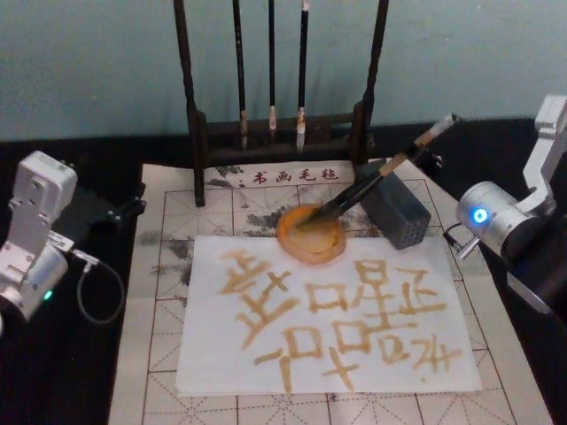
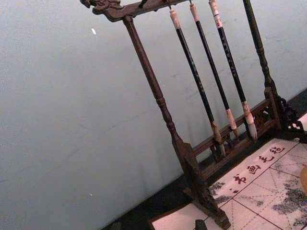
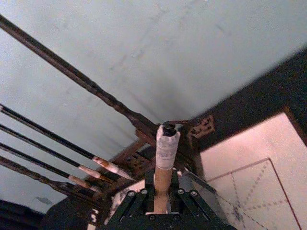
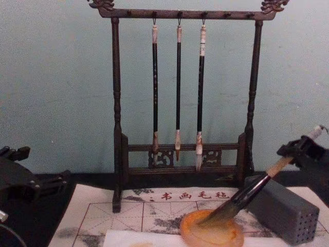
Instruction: Pick up the brush from the inkstone, write on the paper, then place the brush back to its original position.
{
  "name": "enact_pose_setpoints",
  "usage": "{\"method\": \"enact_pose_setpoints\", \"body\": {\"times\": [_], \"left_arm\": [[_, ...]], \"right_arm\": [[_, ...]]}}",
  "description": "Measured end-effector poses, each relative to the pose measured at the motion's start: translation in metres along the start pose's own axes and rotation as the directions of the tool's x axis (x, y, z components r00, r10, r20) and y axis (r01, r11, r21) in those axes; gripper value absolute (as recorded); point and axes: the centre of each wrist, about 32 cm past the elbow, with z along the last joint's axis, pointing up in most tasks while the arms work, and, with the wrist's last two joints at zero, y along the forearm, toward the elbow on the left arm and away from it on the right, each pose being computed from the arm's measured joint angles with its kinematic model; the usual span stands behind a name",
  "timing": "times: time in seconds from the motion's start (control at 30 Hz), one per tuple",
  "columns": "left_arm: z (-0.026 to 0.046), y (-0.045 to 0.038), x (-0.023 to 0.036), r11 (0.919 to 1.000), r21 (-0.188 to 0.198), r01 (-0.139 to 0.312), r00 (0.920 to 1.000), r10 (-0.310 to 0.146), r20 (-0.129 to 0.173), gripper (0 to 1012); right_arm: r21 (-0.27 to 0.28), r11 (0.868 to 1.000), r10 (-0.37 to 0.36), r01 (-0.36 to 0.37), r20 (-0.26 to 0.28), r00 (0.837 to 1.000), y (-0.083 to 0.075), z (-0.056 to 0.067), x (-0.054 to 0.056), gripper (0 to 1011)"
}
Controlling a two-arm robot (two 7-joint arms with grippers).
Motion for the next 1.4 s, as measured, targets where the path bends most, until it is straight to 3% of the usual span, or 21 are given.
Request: {"method": "enact_pose_setpoints", "body": {"times": [0.23, 0.47, 0.77, 1.0, 1.1, 1.13, 1.4], "left_arm": [[0.0000, 0.0000, 0.0000, 1.0000, 0.000, 0.000, 1.0000, 0.000, 0.000, 1001], [0.0000, 0.0000, 0.0000, 1.0000, 0.000, 0.000, 1.0000, 0.000, 0.000, 1001], [0.0000, 0.0000, 0.0000, 1.0000, 0.000, 0.000, 1.0000, 0.000, 0.000, 1001], [0.0000, 0.0000, 0.0000, 1.0000, 0.000, 0.000, 1.0000, 0.000, 0.000, 1001], [0.0000, 0.0000, 0.0000, 1.0000, 0.000, 0.000, 1.0000, 0.000, 0.000, 1001], [0.0000, 0.0000, 0.0000, 1.0000, 0.000, 0.000, 1.0000, 0.000, 0.000, 1001], [0.0000, 0.0000, 0.0000, 1.0000, 0.000, 0.000, 1.0000, 0.000, 0.000, 1001]], "right_arm": [[0.026, 0.998, 0.057, -0.058, 0.036, 0.998, -0.006, 0.003, -0.004, 199], [0.045, 0.991, 0.118, -0.123, 0.107, 0.987, -0.014, 0.002, -0.006, 198], [0.086, 0.970, 0.199, -0.227, 0.253, 0.947, -0.026, 0.003, -0.011, 199], [0.088, 0.952, 0.235, -0.292, 0.398, 0.887, -0.031, 0.003, -0.013, 199], [0.072, 0.946, 0.248, -0.315, 0.465, 0.850, -0.032, 0.004, -0.014, 198], [0.072, 0.946, 0.248, -0.315, 0.465, 0.850, -0.032, 0.004, -0.014, 199], [0.027, 0.928, 0.287, -0.372, 0.584, 0.759, -0.037, 0.007, -0.017, 198]]}}
